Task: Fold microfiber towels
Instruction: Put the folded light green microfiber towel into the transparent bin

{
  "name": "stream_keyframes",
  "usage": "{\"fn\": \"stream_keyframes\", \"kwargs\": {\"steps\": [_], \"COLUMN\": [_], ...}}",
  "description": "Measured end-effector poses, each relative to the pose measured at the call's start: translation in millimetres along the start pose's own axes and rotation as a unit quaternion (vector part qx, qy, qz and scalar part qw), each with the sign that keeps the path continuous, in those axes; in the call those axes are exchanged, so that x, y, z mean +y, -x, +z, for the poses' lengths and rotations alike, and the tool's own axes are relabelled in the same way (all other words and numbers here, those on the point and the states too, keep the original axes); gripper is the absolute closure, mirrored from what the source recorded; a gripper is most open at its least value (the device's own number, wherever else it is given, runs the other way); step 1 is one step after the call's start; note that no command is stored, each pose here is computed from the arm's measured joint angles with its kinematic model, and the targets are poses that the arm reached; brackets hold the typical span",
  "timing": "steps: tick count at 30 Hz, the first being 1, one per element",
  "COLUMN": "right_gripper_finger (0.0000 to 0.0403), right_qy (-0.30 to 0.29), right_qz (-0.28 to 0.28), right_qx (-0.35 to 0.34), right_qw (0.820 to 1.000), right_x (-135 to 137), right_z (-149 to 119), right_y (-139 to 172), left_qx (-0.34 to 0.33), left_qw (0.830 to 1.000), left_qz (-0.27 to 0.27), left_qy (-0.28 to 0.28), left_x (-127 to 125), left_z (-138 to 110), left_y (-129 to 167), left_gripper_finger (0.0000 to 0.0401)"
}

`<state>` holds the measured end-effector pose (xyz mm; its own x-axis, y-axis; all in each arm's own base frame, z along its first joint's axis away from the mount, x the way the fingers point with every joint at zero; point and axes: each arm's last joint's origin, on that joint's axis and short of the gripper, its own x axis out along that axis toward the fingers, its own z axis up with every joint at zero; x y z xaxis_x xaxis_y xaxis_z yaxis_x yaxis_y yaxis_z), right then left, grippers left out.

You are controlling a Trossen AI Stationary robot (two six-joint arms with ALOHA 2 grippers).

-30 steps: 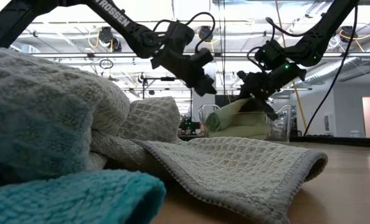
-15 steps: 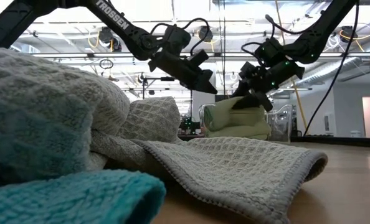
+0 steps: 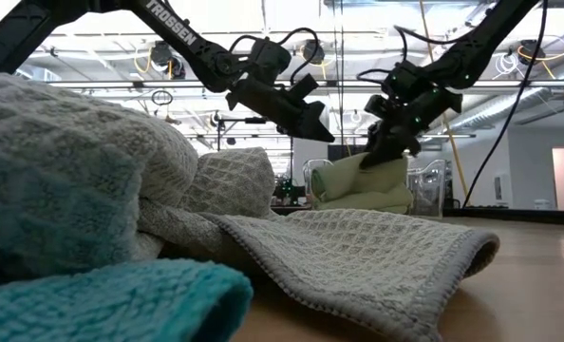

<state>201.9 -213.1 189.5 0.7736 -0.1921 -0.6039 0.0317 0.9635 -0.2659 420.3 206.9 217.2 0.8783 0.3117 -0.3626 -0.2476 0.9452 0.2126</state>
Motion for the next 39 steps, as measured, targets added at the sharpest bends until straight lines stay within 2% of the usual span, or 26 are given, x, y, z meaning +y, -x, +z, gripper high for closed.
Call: {"fn": "stream_keyframes", "kwargs": {"steps": [6, 11, 17, 21, 24, 26, 29, 32, 36, 39], "right_gripper_finger": [0.0218, 0.0218, 0.0202, 0.0192, 0.0198, 0.0214, 0.0254, 0.0306, 0.0376, 0.0396], "right_qy": [-0.097, -0.150, -0.166, -0.178, -0.187, -0.183, -0.173, -0.144, -0.122, -0.120], "right_qz": [0.023, 0.043, 0.019, 0.001, 0.020, 0.029, 0.050, 0.025, -0.008, -0.045], "right_qx": [0.030, 0.062, 0.075, 0.039, 0.006, -0.005, 0.018, 0.057, 0.065, 0.079], "right_qw": [0.995, 0.986, 0.983, 0.983, 0.982, 0.983, 0.983, 0.988, 0.990, 0.989], "right_x": [-1.7, 2.8, 7.8, 9.8, 15.0, 20.8, 31.8, 36.5, 29.1, 21.1], "right_z": [5.2, 6.9, 15.5, 28.9, 35.1, 35.6, 27.1, 15.7, 6.8, 0.2], "right_y": [4.5, 11.3, 30.0, 49.5, 54.7, 50.7, 38.5, 26.2, 11.8, 4.7], "left_qx": [0.003, 0.006, 0.010, 0.027, 0.038, 0.047, 0.059, 0.070, 0.076, 0.079], "left_qw": [1.000, 0.998, 0.994, 0.994, 0.994, 0.995, 0.996, 0.996, 0.995, 0.995], "left_qz": [-0.019, -0.051, -0.083, -0.082, -0.074, -0.064, -0.050, -0.047, -0.047, -0.052], "left_qy": [0.023, 0.048, 0.068, 0.069, 0.066, 0.057, 0.043, 0.035, 0.031, 0.030], "left_x": [-1.4, -3.6, -8.6, -11.1, -8.7, -7.5, -7.1, -10.0, -15.5, -20.6], "left_z": [-1.1, -2.2, -2.7, 3.8, 16.3, 25.1, 35.9, 42.4, 44.3, 44.9], "left_y": [0.0, 0.5, 0.6, 9.4, 25.0, 37.3, 53.4, 63.7, 66.0, 65.8], "left_gripper_finger": [0.0350, 0.0350, 0.0350, 0.0350, 0.0350, 0.0350, 0.0350, 0.0350, 0.0350, 0.0350]}}
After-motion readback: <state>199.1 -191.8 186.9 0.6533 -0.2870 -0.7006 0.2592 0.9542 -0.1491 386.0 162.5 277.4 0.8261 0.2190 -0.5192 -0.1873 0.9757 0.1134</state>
